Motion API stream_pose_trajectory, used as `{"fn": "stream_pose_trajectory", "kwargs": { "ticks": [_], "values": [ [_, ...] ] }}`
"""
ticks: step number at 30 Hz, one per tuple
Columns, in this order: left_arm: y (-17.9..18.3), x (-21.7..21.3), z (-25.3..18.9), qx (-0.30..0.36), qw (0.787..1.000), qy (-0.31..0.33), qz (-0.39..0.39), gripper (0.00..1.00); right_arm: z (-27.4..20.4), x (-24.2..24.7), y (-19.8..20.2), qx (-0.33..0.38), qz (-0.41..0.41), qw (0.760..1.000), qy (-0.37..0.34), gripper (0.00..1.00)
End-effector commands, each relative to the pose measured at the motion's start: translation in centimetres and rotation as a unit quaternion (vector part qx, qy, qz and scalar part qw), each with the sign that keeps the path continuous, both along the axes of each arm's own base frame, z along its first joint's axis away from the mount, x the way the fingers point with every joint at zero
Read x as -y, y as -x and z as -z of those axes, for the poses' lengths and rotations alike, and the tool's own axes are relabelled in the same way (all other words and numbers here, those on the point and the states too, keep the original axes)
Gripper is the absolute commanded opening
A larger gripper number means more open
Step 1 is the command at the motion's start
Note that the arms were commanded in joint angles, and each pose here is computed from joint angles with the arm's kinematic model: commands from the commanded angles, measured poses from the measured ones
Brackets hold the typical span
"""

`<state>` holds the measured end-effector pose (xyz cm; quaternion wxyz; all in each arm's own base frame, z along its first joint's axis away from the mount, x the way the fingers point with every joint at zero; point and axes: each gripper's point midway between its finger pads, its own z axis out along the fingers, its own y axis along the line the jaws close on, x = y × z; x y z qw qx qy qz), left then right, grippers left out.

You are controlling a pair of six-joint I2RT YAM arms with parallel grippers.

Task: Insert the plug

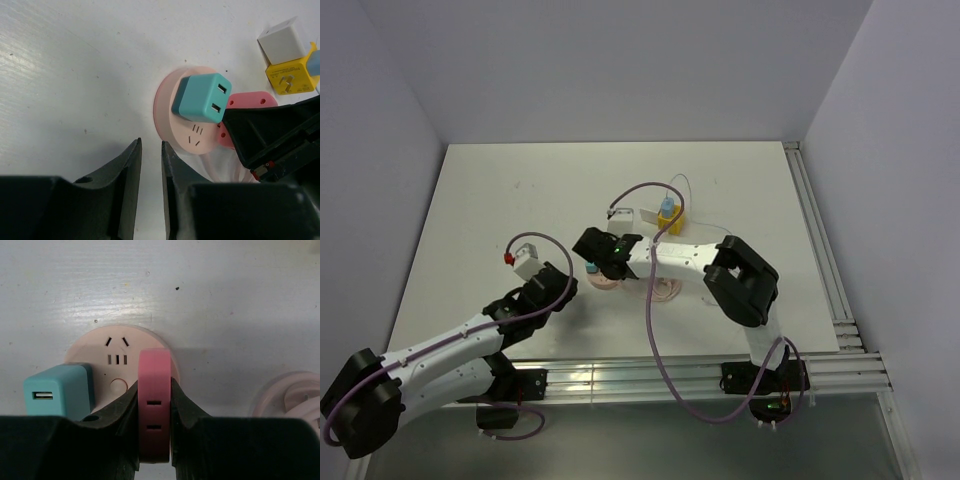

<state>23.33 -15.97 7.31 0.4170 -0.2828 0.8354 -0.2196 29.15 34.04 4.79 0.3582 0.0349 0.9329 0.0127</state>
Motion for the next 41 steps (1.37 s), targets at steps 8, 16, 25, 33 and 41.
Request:
{"fn": "stream_pose_trajectory", "kwargs": {
  "ticks": [8, 16, 25, 33, 41],
  "values": [
    [0.1, -0.4, -1.1, 0.007, 1.000, 0.009, -0.009, 0.28, -1.8, -0.6, -0.6, -0.014, -0.029, 0.999, 0.016, 0.33],
    [0.5, -1.0, -1.7, 0.012, 1.000, 0.011, -0.012, 0.27, -5.3, -1.0, -1.7, 0.014, -0.029, 0.999, -0.018, 0.51],
    [0.9, -0.9, -3.1, 0.019, 1.000, 0.012, 0.007, 0.44, -10.7, 0.7, 0.6, 0.038, -0.058, 0.996, -0.061, 0.77],
    [1.5, -0.8, -5.2, 0.035, 0.999, 0.017, 0.035, 0.88, -12.4, 6.2, 3.1, 0.067, -0.073, 0.993, -0.064, 1.00],
    [2.8, 2.0, -5.7, 0.040, 0.991, 0.085, 0.099, 0.99, -9.7, 9.9, 6.6, 0.102, -0.106, 0.978, -0.145, 1.00]
  ]
}}
